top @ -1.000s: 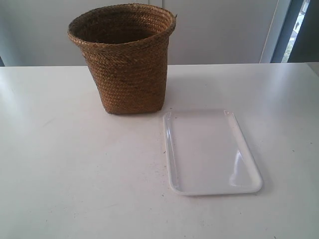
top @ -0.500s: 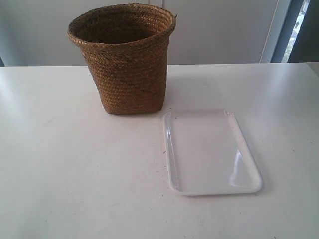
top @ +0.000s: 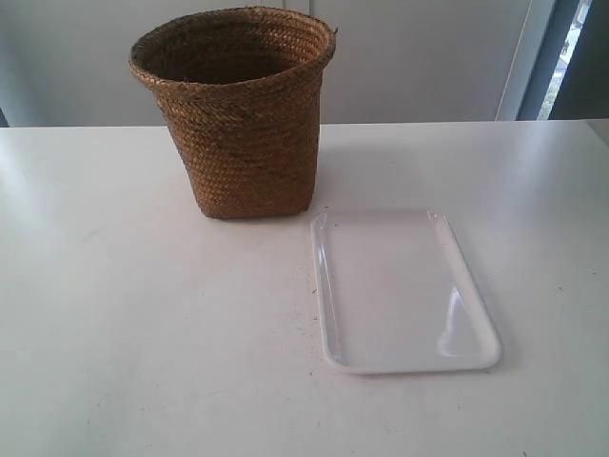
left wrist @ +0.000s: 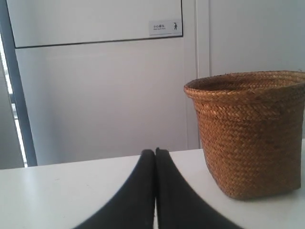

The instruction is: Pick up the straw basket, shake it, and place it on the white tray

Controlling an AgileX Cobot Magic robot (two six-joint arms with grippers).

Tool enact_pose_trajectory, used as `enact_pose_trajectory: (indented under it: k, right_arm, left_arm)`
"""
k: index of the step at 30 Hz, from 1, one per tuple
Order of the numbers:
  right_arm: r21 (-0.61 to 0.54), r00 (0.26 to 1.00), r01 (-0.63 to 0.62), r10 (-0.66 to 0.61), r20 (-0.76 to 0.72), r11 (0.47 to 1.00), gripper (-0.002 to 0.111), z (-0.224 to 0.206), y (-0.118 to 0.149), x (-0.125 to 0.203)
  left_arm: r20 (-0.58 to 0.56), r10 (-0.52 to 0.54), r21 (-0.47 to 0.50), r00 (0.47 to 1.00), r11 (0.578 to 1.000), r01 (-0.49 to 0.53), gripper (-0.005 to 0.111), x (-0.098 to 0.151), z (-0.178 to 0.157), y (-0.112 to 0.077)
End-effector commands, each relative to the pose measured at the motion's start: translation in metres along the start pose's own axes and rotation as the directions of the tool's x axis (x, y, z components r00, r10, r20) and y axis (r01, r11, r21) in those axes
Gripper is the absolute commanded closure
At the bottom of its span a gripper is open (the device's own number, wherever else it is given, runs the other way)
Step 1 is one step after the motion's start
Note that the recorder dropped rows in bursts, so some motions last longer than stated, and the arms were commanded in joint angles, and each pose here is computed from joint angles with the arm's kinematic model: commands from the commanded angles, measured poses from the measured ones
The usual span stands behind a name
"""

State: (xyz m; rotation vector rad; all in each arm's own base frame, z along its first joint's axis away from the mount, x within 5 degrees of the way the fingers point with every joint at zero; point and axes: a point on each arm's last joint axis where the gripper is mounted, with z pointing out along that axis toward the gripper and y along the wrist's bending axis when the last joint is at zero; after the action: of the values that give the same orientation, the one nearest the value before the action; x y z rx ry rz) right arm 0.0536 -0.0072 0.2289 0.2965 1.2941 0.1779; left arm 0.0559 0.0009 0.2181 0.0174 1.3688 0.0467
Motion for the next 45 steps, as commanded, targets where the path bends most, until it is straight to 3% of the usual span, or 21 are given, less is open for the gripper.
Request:
enact_pose_trajectory:
  k: [1, 6, 11, 17, 23, 29, 33, 36, 38, 42, 45]
  right_arm:
    - [-0.043, 0.97, 0.002, 0.009, 0.244, 0.999, 0.107, -0.003, 0.003, -0.021]
    - [-0.043, 0.968, 0.01, 0.002, 0.252, 0.999, 0.107, -0.004, 0.004, -0.022]
    - [-0.043, 0.968, 0.009, 0.002, 0.251, 0.999, 0.107, -0.004, 0.004, -0.021]
    - [-0.05, 0.961, 0.003, 0.011, 0.275, 0.999, 0.107, -0.004, 0.004, -0.024]
    - [-0.063, 0.942, -0.003, 0.024, 0.336, 0.998, 0.107, -0.006, 0.005, -0.029]
    - [-0.052, 0.961, -0.01, 0.023, 0.274, 0.999, 0.107, -0.004, 0.004, -0.024]
    - [-0.055, 0.974, -0.134, 0.142, 0.176, 0.989, 0.107, -0.002, 0.002, -0.015]
    - [-0.038, 0.946, -0.312, 0.314, 0.078, 0.949, 0.107, -0.001, 0.001, -0.006]
    - [-0.001, 0.934, -0.357, 0.357, 0.009, 0.934, 0.107, -0.001, -0.001, 0.001]
    - [0.024, 0.966, -0.254, 0.255, -0.044, 0.967, 0.107, -0.001, -0.001, 0.006]
    - [-0.007, 0.992, -0.127, 0.127, 0.029, 0.992, 0.107, -0.001, 0.0, -0.001]
  left_arm:
    - [0.037, -0.029, 0.005, 0.999, 1.0, 0.029, 0.106, -0.002, 0.0, 0.0]
    - [-0.032, -0.077, 0.005, 0.997, 0.997, 0.077, 0.106, 0.004, 0.0, -0.001]
    - [-0.063, -0.206, -0.003, 0.977, 0.978, 0.206, 0.106, 0.007, -0.001, -0.001]
    - [-0.12, -0.232, -0.015, 0.965, 0.973, 0.232, 0.106, 0.012, -0.001, -0.001]
    - [-0.295, -0.312, -0.073, 0.903, 0.95, 0.304, 0.106, 0.029, -0.005, -0.002]
    - [-0.285, -0.352, -0.084, 0.891, 0.936, 0.343, 0.106, 0.028, -0.005, -0.002]
    - [-0.284, -0.364, -0.087, 0.887, 0.931, 0.354, 0.106, 0.028, -0.005, -0.002]
    - [-0.286, -0.367, -0.089, 0.885, 0.93, 0.357, 0.106, 0.028, -0.005, -0.002]
    - [-0.286, -0.367, -0.089, 0.885, 0.93, 0.357, 0.106, 0.028, -0.005, -0.002]
    - [-0.283, -0.349, -0.084, 0.894, 0.937, 0.339, 0.106, 0.028, -0.004, -0.002]
    - [-0.205, -0.265, -0.055, 0.942, 0.964, 0.26, 0.106, 0.02, -0.002, -0.001]
